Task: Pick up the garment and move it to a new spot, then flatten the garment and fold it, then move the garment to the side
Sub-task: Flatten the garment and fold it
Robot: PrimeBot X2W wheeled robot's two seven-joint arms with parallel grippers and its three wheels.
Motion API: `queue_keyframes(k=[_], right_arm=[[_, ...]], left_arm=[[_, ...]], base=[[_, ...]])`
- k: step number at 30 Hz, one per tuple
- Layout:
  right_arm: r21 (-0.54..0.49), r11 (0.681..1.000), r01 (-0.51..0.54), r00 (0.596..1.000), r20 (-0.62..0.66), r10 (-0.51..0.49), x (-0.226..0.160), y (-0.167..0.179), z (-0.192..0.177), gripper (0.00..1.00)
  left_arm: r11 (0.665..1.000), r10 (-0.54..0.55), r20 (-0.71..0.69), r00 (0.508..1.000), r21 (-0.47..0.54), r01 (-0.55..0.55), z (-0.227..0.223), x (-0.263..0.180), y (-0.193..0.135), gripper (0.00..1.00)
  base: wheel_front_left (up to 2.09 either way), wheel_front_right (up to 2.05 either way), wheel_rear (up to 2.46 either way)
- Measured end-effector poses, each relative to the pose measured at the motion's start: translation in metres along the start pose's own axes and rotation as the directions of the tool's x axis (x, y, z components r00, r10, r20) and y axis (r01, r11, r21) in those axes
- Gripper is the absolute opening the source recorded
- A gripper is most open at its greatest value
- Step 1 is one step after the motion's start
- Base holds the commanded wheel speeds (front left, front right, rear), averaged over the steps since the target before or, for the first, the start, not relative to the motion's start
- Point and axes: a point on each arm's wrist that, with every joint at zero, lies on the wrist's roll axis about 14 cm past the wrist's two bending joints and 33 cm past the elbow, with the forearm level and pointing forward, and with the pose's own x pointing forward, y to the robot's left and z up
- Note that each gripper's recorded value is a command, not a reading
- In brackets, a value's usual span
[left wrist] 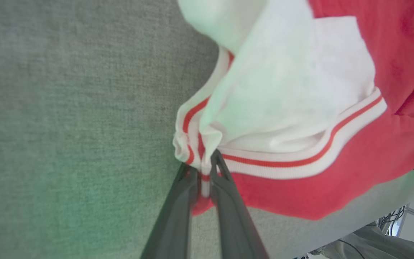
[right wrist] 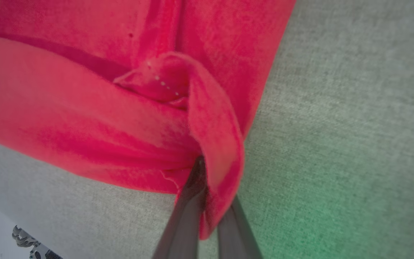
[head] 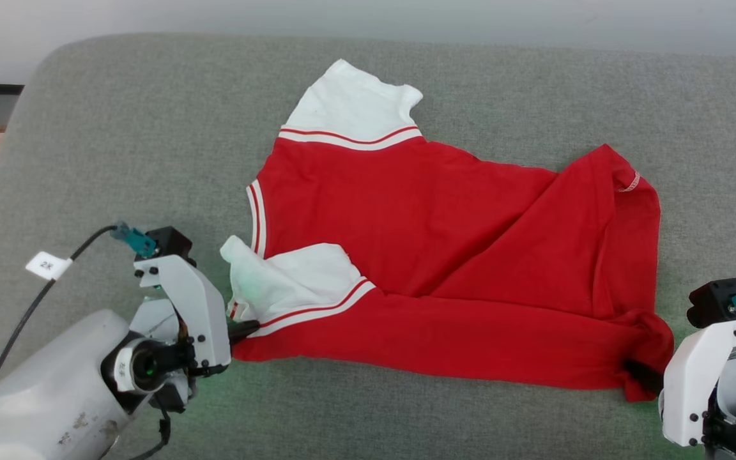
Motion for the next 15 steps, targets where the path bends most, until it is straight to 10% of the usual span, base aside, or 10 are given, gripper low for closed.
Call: queue_keyframes(k=[15], right_arm=[[-0.053, 0.997, 0.060, 0.997, -0.042, -0.062, -0.036, -0.025, -0.007, 0.00]], left_arm=[[1.000, 0.017, -0.019, 1.000, 0.021, -0.017, -0.023, -0.033, 0.004, 0.00]], base=[[0.00, 0.00, 0.00]])
